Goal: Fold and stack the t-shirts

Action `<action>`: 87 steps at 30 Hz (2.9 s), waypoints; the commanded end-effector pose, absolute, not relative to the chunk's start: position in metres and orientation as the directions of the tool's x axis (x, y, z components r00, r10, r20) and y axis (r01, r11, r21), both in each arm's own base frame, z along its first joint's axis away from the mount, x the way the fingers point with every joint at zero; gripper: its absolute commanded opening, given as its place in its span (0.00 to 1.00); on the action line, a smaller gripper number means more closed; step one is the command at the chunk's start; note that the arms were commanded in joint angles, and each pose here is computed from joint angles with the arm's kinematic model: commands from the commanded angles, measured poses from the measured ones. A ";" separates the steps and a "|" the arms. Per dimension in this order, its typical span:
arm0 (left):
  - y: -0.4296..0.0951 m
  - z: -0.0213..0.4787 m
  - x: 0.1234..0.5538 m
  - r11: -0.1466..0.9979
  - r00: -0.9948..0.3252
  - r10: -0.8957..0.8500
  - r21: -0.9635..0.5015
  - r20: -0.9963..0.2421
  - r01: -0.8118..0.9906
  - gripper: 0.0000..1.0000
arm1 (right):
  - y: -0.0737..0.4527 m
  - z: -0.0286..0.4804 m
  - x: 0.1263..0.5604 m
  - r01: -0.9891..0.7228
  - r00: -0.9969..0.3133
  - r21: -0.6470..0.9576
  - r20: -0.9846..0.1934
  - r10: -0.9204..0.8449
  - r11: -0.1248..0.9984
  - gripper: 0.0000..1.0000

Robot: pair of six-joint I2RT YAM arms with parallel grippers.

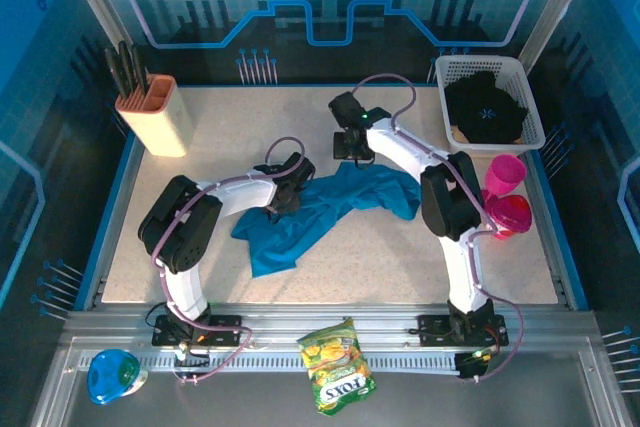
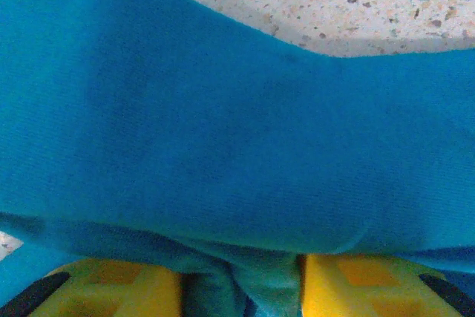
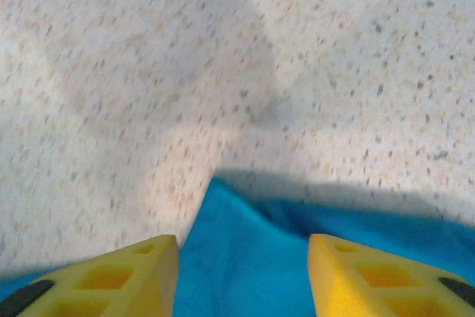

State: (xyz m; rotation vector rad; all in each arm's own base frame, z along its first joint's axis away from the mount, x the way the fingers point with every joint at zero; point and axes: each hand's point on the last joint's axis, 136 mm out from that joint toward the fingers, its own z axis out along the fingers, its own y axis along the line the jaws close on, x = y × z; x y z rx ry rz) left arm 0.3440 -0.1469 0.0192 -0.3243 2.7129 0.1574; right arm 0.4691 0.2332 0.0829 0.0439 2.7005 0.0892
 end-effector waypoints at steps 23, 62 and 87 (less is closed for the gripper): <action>-0.154 -0.001 0.326 0.971 -0.932 -0.176 0.100 -0.316 -0.217 0.37 | 0.256 0.076 0.471 -0.041 -0.929 0.101 -0.371 0.000 0.994 0.00; -0.162 0.044 0.425 0.976 -0.910 -0.118 0.122 -0.397 -0.180 0.30 | 0.146 0.065 0.116 -0.031 -0.999 0.324 0.018 -0.039 0.946 0.15; -0.086 0.086 0.261 0.903 -0.836 -0.393 0.014 -0.382 -0.430 0.89 | 0.080 0.111 0.318 0.030 -0.957 0.067 -0.285 0.048 0.997 0.81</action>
